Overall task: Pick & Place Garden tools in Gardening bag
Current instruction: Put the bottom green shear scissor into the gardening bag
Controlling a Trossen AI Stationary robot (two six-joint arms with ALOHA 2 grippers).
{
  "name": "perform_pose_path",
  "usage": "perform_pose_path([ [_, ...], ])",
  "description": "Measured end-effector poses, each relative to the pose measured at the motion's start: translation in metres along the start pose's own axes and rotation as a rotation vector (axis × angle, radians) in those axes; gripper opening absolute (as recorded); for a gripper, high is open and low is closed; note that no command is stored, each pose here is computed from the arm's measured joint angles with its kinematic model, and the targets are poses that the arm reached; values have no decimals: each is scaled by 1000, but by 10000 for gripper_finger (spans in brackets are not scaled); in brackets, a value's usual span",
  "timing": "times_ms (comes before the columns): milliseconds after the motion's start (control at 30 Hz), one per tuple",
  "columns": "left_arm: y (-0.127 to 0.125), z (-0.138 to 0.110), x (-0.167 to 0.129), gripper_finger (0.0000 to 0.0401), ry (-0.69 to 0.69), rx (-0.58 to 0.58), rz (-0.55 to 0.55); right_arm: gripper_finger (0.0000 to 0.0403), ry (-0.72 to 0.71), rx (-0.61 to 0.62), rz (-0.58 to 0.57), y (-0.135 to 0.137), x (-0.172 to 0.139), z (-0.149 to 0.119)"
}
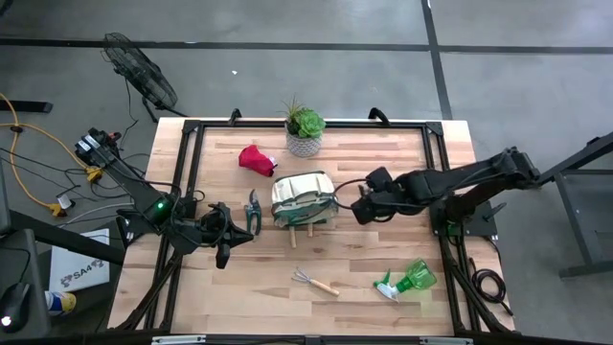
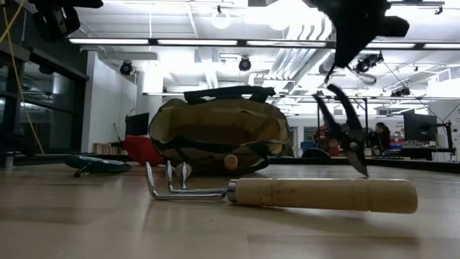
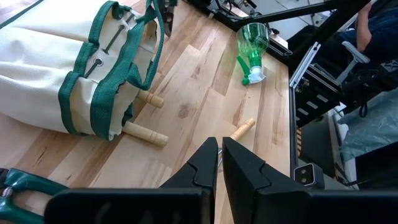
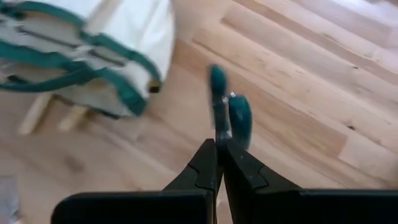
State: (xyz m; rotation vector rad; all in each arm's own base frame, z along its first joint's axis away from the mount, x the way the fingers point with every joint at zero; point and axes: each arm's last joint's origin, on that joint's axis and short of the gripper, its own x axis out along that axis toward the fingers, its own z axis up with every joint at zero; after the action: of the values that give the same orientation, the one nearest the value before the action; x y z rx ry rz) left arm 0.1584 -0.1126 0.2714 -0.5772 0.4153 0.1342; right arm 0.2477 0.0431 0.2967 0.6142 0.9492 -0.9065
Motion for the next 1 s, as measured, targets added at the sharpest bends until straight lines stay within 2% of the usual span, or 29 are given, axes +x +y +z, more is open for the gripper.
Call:
perform_pose_path([
  [200, 0, 0, 0, 22, 0, 0, 0, 4, -1, 14, -102, -13, 28, 0],
  [333, 0, 0, 0, 22, 0, 0, 0, 4, -2, 31, -131, -20, 49, -1],
  [600, 0, 0, 0, 22, 0, 0, 0, 4, -14, 86, -95, -29, 89, -7],
  [1000, 0, 0, 0, 22, -1, 0, 0, 4, 8, 117, -72, -38, 112, -15],
])
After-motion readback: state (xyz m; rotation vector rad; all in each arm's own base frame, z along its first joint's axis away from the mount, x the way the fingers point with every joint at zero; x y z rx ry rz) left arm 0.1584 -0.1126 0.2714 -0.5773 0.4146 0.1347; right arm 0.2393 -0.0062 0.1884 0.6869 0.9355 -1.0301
